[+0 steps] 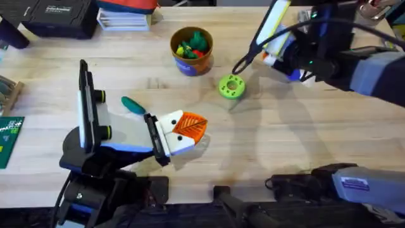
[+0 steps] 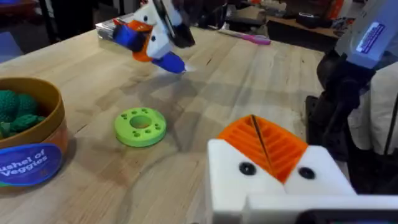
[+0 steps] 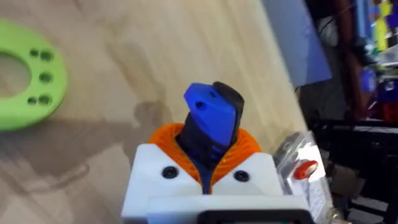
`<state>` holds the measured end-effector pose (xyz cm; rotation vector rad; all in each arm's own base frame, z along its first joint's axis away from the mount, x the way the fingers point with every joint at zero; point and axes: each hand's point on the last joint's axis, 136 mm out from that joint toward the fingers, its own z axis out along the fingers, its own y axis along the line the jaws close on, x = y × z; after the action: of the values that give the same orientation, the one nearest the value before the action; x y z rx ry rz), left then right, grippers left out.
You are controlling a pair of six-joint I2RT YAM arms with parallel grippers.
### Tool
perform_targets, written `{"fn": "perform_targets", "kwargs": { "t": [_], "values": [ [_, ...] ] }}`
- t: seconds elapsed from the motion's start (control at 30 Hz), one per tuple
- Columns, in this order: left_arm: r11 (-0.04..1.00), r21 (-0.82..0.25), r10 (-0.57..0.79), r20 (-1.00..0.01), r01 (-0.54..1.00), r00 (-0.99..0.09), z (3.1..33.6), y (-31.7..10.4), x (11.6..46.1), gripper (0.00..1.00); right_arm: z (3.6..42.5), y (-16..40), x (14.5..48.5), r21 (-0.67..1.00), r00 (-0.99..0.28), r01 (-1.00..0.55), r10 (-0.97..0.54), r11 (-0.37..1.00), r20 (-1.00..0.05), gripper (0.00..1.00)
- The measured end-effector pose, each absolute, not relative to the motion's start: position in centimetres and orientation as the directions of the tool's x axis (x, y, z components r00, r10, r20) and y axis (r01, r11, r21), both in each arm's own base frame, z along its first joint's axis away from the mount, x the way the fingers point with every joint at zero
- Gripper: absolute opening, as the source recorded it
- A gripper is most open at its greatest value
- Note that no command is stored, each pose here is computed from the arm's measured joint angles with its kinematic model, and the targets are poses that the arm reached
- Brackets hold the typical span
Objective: Pick up the gripper from the table and insert it into the empty holder that is missing its gripper. Then pick up a screw, insert it into the mounting hole, and use the screwdriver to tighten it. Finally, clean up the table by picking up the vegetable and placing it into the bucket.
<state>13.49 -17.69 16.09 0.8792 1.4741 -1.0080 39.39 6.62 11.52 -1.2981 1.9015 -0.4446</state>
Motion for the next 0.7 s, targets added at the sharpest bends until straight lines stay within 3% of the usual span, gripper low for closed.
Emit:
{"fn": "perform_targets", "kwargs": {
  "t": [0.07, 0.1, 0.13, 0.27, 0.33, 0.47, 0.63, 0.7],
  "values": [
    [0.365, -0.125, -0.002, -0.991, 0.923, -0.133, 16.1, -17.7, 13.5, 0.004, 10.0, 6.3, 39.1, -0.641, -0.197, -0.657, -0.911, 0.397, -0.362, 0.039],
    [0.364, -0.124, -0.002, -0.991, 0.923, -0.133, 16.1, -17.7, 13.5, 0.004, 9.4, 6.1, 39.1, -0.634, -0.206, -0.666, -0.914, 0.394, -0.351, 0.095],
    [0.365, -0.125, -0.002, -0.991, 0.923, -0.133, 16.1, -17.7, 13.5, 0.004, 8.0, 5.8, 39.0, -0.615, -0.24, -0.677, -0.911, 0.404, -0.334, 0.499],
    [0.365, -0.125, -0.002, -0.991, 0.923, -0.133, 16.1, -17.7, 13.5, 0.004, 8.1, 5.7, 39.2, -0.607, -0.27, -0.66, -0.894, 0.442, -0.357, 0.749],
    [0.365, -0.125, -0.002, -0.991, 0.923, -0.133, 16.1, -17.7, 13.5, 0.004, 8.2, 5.7, 39.2, -0.601, -0.287, -0.65, -0.882, 0.466, -0.373, 0.946],
    [0.365, -0.125, -0.002, -0.991, 0.923, -0.133, 16.1, -17.7, 13.5, 0.004, 9.0, 6.5, 39.1, -0.576, -0.321, -0.62, -0.842, 0.533, -0.434, 0.992],
    [0.365, -0.125, -0.002, -0.991, 0.923, -0.133, 16.1, -17.7, 13.5, 0.004, 13.4, 7.5, 38.8, -0.58, -0.301, -0.541, -0.784, 0.61, -0.544, 0.994],
    [0.365, -0.124, -0.002, -0.991, 0.923, -0.132, 16.1, -17.7, 13.5, 0.057, 15.2, 8.0, 38.2, -0.569, -0.29, -0.516, -0.756, 0.64, -0.587, 0.994]
  ]
}}
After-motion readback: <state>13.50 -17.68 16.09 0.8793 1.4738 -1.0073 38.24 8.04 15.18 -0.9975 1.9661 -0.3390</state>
